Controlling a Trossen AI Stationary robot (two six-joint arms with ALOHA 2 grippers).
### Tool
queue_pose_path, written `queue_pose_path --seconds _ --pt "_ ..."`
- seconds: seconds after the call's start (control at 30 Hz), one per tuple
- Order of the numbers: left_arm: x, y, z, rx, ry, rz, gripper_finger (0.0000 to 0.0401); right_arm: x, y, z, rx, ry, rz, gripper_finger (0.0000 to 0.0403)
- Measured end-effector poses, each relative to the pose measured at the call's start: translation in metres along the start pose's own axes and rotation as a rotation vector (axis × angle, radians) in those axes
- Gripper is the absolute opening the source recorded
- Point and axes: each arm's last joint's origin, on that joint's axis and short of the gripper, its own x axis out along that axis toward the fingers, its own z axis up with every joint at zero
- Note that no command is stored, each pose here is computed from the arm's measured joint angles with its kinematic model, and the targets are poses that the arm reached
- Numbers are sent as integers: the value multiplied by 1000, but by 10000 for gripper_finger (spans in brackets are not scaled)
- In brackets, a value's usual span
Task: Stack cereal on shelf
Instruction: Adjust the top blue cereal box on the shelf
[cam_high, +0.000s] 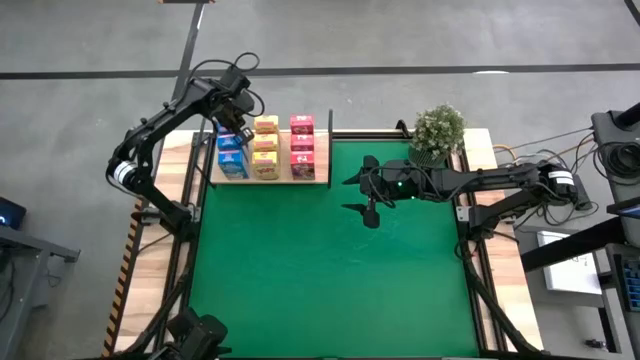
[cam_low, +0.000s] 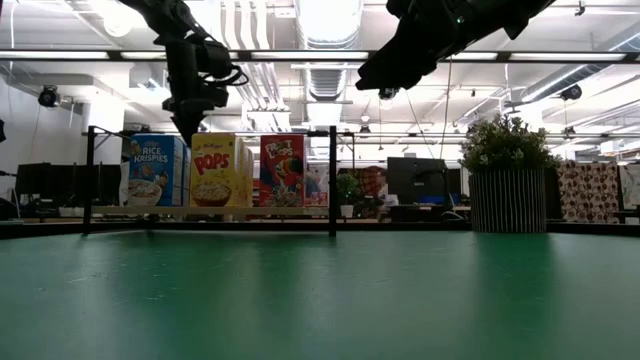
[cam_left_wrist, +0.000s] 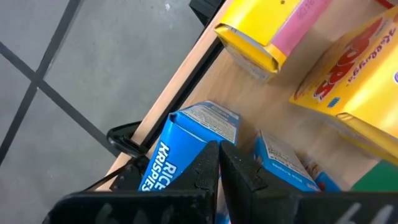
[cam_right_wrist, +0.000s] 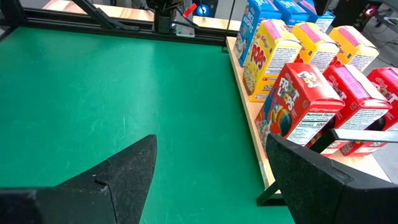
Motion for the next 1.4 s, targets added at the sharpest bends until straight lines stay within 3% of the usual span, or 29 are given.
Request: queue_pose_path --seconds 1.17,1.4 --pt "-7 -2 -4 88 -4 -35 0 0 0 0 -7 0 0 290" --pt "-23 1 -12 95 -18 55 0 0 0 0 -6 -1 0 290"
